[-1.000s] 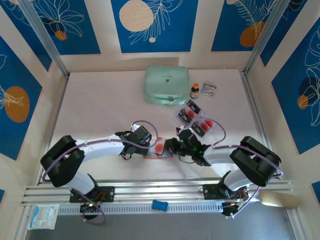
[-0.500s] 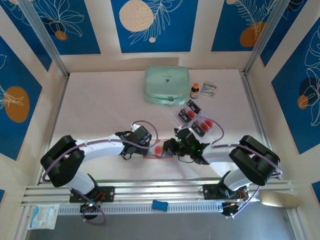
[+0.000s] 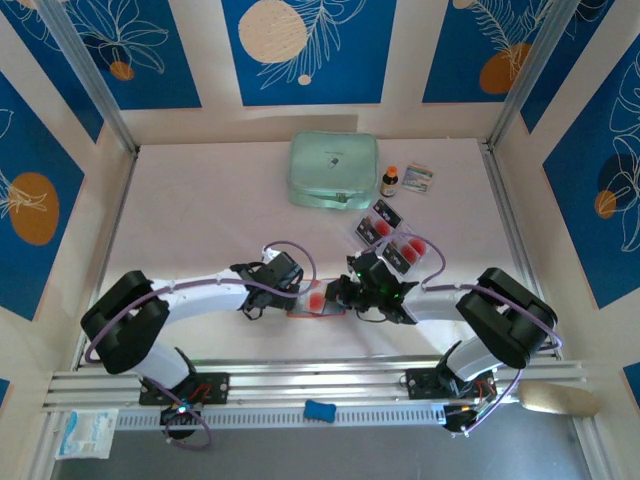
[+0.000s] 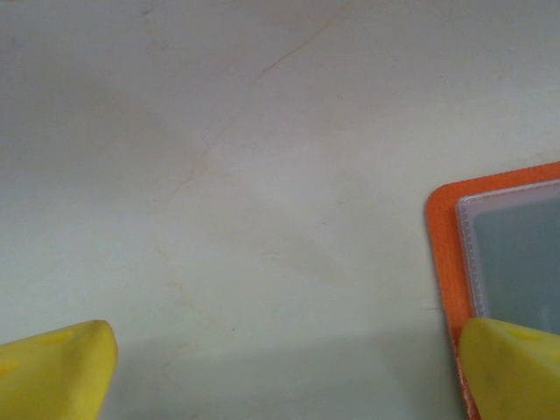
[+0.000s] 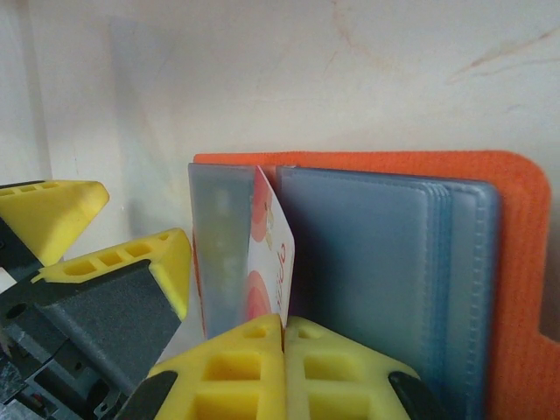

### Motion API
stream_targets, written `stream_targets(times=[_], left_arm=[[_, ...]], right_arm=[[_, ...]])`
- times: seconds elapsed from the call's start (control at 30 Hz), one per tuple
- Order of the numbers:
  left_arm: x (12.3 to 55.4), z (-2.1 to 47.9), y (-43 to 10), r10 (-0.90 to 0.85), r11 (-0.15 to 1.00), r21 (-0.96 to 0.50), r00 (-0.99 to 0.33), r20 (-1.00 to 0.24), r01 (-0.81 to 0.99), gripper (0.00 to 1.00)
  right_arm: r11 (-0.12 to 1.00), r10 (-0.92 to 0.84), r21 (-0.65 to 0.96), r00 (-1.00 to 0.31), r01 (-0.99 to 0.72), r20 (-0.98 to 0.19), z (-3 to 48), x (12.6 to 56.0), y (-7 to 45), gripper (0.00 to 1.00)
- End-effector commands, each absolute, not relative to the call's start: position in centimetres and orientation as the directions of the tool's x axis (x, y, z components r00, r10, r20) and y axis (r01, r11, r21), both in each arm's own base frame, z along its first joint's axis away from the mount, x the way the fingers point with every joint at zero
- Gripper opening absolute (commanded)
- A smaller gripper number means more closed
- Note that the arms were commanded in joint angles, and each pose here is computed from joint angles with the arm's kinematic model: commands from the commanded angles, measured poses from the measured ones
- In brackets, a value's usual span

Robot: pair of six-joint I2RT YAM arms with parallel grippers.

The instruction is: Put the credit cards into the card holder

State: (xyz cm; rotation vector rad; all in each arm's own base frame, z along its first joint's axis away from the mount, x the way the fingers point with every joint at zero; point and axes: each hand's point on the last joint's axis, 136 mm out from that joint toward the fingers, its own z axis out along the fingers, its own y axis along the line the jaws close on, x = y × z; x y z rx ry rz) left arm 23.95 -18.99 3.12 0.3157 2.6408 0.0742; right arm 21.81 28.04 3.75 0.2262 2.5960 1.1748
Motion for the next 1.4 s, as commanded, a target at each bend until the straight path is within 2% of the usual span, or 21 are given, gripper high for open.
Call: stream_targets(times=[0.0, 1.03, 1.1, 1.17, 1.23, 1.37], left_arm=[[23.7, 2.4, -18.5, 0.241, 0.97, 0.133, -0.864, -0.441, 0.203, 1.0], [24.0, 2.4, -18.8, 0.234, 0.972, 0.122, -0.866, -0.442, 0.2, 1.0], [24.2, 2.9, -18.9, 0.223, 0.975, 0.108, -0.863, -0.453, 0.195, 1.0], [24.4, 3.5, -19.0, 0.2, 0.98, 0.084, -0.864, -0.463, 0.182, 1.0], [24.6, 4.0, -18.7, 0.155, 0.987, 0.045, -0.87, -0.469, 0.152, 1.0], [24.9, 4.4, -17.7, 0.054, 0.996, -0.04, -0.885, -0.463, 0.082, 1.0]], right_arm=[[0.684, 0.221, 0.729, -0.963, 0.038, -0.156, 2.8, 21.1, 27.6, 0.0], [0.708, 0.08, 0.704, -0.997, 0.051, -0.008, 1.0, 20.7, 29.4, 0.0], [0.719, 0.049, 0.695, -0.999, 0.028, -0.01, 1.4, 20.8, 29.5, 0.14], [0.728, 0.02, 0.686, -0.999, -0.01, -0.036, 2.5, 21.0, 29.4, 0.34], [0.739, 0.001, 0.672, -0.997, -0.047, -0.071, 3.8, 21.4, 29.1, 0.46], [0.76, -0.028, 0.641, -0.991, -0.107, -0.132, 6.0, 22.0, 28.6, 0.48]])
